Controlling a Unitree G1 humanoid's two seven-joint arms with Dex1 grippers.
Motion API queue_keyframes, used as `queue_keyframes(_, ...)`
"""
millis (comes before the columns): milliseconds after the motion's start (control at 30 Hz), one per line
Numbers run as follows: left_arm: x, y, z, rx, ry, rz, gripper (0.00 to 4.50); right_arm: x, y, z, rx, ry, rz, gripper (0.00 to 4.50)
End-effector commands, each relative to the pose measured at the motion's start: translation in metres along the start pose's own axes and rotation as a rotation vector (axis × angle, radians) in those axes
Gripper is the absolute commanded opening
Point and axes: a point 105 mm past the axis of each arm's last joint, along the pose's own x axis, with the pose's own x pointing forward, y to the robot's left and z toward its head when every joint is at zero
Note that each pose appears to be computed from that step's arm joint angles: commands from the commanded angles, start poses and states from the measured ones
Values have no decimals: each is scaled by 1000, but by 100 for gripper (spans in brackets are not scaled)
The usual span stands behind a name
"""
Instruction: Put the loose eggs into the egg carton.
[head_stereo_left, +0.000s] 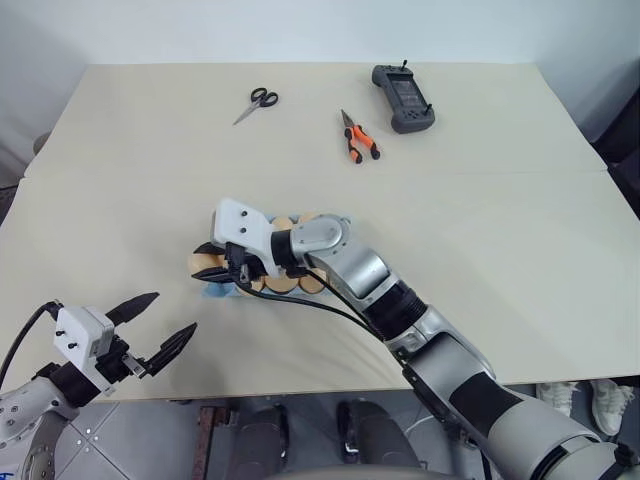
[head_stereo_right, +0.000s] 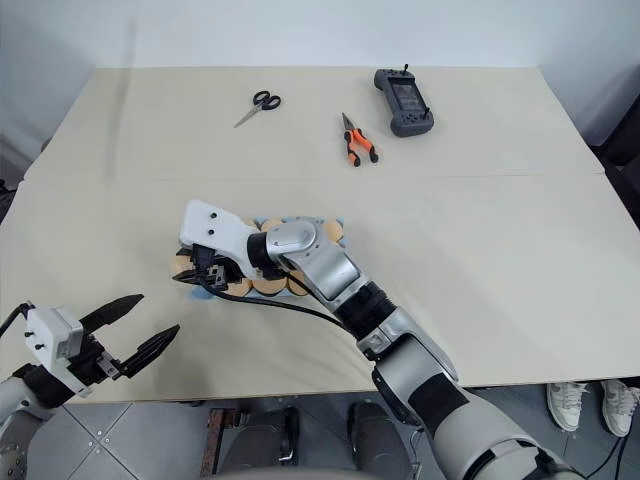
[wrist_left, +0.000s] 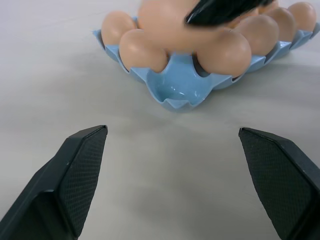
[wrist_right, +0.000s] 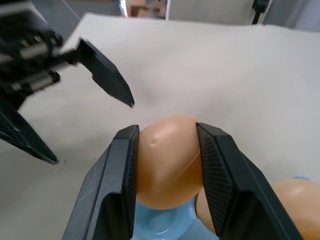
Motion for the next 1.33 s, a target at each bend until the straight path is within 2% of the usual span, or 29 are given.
queue_keyframes(33, -2, -2, 11, 34, -39, 9, 450, 6, 5, 12, -41, -28, 27, 158)
queue_keyframes(167, -2, -2, 12, 37, -43, 8, 450, 2, 7, 8, -39, -22, 43, 270)
queue_keyframes(233, -1, -2, 13, 39, -44, 7, 450, -1, 7, 7, -39, -21, 51, 345)
queue_keyframes(333, 0, -3, 14, 41, -44, -3, 450, -17, 11, 21, -67, -80, 102, 443)
queue_keyframes(433, 4, -3, 16, 48, -44, -18, 450, -34, 12, 38, -97, -151, 117, 449)
queue_keyframes(467, 8, -4, 19, 55, -52, -32, 450, -55, 12, 37, -154, -171, 119, 449)
queue_keyframes(500, 12, -5, 21, 68, -54, -48, 450, -80, 11, 29, -185, -177, 105, 449)
queue_keyframes(600, 19, -5, 26, 88, -63, -68, 450, -128, 9, 8, -187, -158, 29, 449)
queue_keyframes(767, 27, -3, 32, 112, -74, -78, 450, -193, -1, -25, -119, -101, -193, 449)
queue_keyframes(967, 35, 6, 29, 154, -62, -49, 450, -253, -7, -59, -77, -13, -446, 449)
queue_keyframes(1100, 38, 8, 28, 173, -61, -44, 450, -284, -5, -79, -22, 14, -574, 449)
queue_keyframes(1333, 42, 12, 31, 213, -64, -27, 450, -293, -1, -90, 4, 7, -622, 449)
